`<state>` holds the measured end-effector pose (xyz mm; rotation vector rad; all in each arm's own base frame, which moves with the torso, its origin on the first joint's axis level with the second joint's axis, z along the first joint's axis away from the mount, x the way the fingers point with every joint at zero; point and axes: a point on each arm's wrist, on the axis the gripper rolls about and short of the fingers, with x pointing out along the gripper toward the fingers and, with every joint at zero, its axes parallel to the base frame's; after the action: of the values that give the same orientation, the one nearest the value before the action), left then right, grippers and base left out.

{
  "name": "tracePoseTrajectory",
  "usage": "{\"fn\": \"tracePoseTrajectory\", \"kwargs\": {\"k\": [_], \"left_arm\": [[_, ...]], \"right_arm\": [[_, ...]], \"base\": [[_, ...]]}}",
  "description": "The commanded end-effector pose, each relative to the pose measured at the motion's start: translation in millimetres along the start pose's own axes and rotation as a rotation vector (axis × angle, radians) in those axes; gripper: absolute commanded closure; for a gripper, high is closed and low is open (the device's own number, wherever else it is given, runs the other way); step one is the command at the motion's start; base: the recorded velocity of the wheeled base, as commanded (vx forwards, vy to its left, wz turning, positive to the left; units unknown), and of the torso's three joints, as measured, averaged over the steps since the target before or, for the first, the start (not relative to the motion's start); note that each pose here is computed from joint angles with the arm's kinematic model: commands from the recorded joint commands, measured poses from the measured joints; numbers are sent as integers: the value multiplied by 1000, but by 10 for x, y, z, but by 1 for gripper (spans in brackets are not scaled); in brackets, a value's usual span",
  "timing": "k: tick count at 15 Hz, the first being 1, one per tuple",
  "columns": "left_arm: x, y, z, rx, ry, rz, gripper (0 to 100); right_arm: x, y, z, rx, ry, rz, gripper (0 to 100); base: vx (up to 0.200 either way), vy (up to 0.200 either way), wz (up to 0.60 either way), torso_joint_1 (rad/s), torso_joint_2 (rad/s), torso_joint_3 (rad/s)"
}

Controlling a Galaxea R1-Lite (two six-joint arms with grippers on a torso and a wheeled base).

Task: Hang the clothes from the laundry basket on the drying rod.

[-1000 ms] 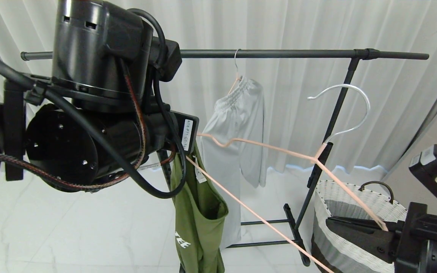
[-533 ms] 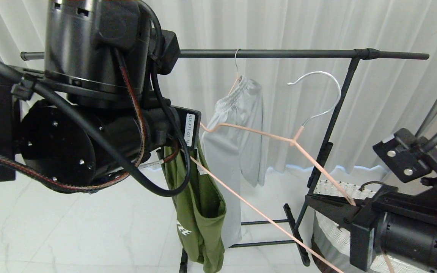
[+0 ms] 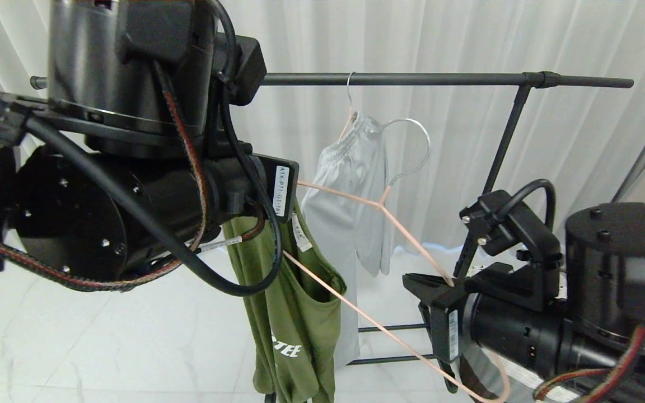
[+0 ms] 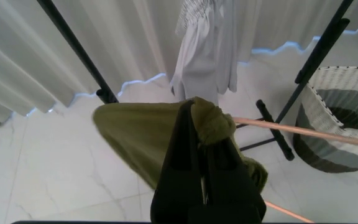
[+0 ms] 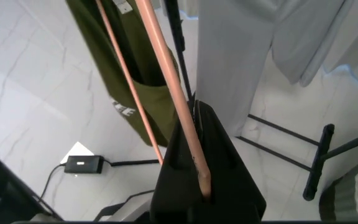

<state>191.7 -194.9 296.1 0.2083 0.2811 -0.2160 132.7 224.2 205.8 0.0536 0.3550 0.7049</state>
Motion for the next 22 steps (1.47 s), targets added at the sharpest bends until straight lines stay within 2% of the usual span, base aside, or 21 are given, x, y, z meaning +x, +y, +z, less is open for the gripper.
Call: {"fn": "tracePoseTrajectory", "kwargs": {"k": [1, 5, 10, 16, 19, 22], "left_arm": [[-45, -22, 10, 0, -9, -16, 100], [-150, -141, 12, -4, -21, -71, 100], [-349, -375, 16, -48, -39, -182, 100], [-303, -356, -12, -47, -30, -132, 100], [-282, -401, -37, -37, -22, -131, 100], [-266, -440, -50, -30, -17, -134, 100]], "right_arm": [[231, 73, -66, -15, 39, -8, 100], [355, 145, -12, -14, 28, -1, 100], [379, 182, -32, -16, 35, 6, 100], [252, 144, 67, -2, -23, -55, 100], [186, 139, 176, 28, -130, -89, 100], [156, 144, 227, 18, -188, -89, 100]], "base": [[0, 0, 0, 0, 0, 0], [0, 0, 0, 0, 0, 0], [0, 0, 0, 0, 0, 0], [0, 0, 0, 0, 0, 0], [0, 0, 0, 0, 0, 0], [0, 0, 0, 0, 0, 0]]}}
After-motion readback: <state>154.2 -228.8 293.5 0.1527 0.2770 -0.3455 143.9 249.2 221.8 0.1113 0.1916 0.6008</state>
